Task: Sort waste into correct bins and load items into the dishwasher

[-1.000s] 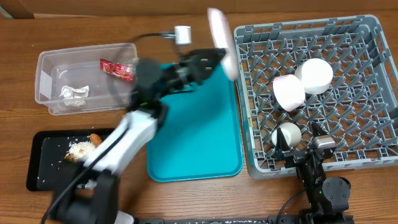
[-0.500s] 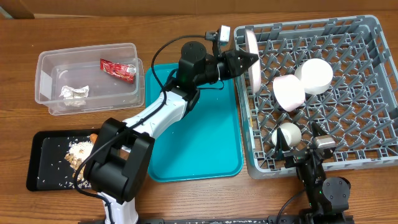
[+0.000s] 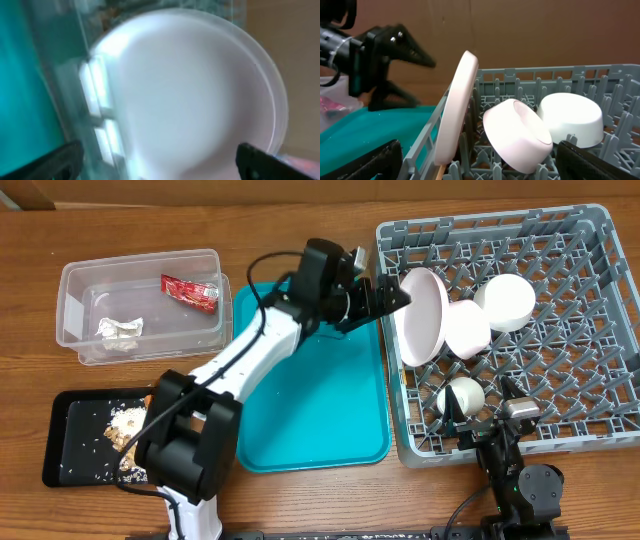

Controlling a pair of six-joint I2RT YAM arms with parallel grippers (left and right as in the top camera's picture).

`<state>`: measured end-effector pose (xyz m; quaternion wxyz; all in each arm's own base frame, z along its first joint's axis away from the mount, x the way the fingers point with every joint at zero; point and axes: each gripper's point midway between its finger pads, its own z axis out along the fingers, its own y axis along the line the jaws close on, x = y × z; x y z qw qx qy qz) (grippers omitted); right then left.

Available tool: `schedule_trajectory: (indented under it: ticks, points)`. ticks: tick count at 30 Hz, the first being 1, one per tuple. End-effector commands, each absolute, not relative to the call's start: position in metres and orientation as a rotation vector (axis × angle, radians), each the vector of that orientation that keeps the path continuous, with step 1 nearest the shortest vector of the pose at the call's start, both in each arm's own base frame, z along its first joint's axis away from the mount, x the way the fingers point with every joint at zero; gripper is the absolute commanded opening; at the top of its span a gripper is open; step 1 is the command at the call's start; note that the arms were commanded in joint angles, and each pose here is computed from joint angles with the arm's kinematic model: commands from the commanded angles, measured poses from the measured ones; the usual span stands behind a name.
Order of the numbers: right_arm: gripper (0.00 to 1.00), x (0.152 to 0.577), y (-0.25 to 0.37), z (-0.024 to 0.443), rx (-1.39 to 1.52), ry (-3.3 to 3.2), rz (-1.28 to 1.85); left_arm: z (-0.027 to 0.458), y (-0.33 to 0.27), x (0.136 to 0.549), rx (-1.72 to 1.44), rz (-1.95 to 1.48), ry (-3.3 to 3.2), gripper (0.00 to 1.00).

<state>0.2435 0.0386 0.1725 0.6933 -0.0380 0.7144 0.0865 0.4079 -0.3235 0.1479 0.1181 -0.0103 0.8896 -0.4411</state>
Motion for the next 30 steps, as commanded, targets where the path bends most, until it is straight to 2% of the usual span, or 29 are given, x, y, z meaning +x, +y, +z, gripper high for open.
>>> schedule_trajectory:
  ticks: [1,4,8,12,16,19,21,30]
  points:
    - [1.0,0.244,0.038,0.17,-0.087,1.594,0.189,0.255,-0.291,0.428,0.256,-0.989,2.359,1.0]
    - [1.0,0.244,0.038,0.17,-0.087,1.594,0.189,0.299,-0.248,0.414,0.245,-0.782,2.387,1.0]
    - [1.0,0.244,0.038,0.17,-0.086,1.594,0.189,0.35,-0.162,0.384,0.13,-0.447,2.411,1.0]
    - [1.0,0.244,0.038,0.17,-0.086,1.594,0.189,0.375,-0.077,0.336,-0.057,-0.147,2.433,1.0]
    - [1.0,0.244,0.038,0.17,-0.087,1.594,0.189,0.385,-0.018,0.284,-0.204,0.052,2.446,1.0]
    - [1.0,0.244,0.038,0.17,-0.087,1.594,0.189,0.39,-0.002,0.251,-0.257,0.071,2.45,0.97]
    - [1.0,0.244,0.038,0.17,-0.087,1.594,0.189,0.396,0.0,0.238,-0.269,0.06,2.431,1.0]
    - [1.0,0.244,0.038,0.17,-0.087,1.594,0.189,0.409,0.003,0.221,-0.272,0.04,2.37,1.0]
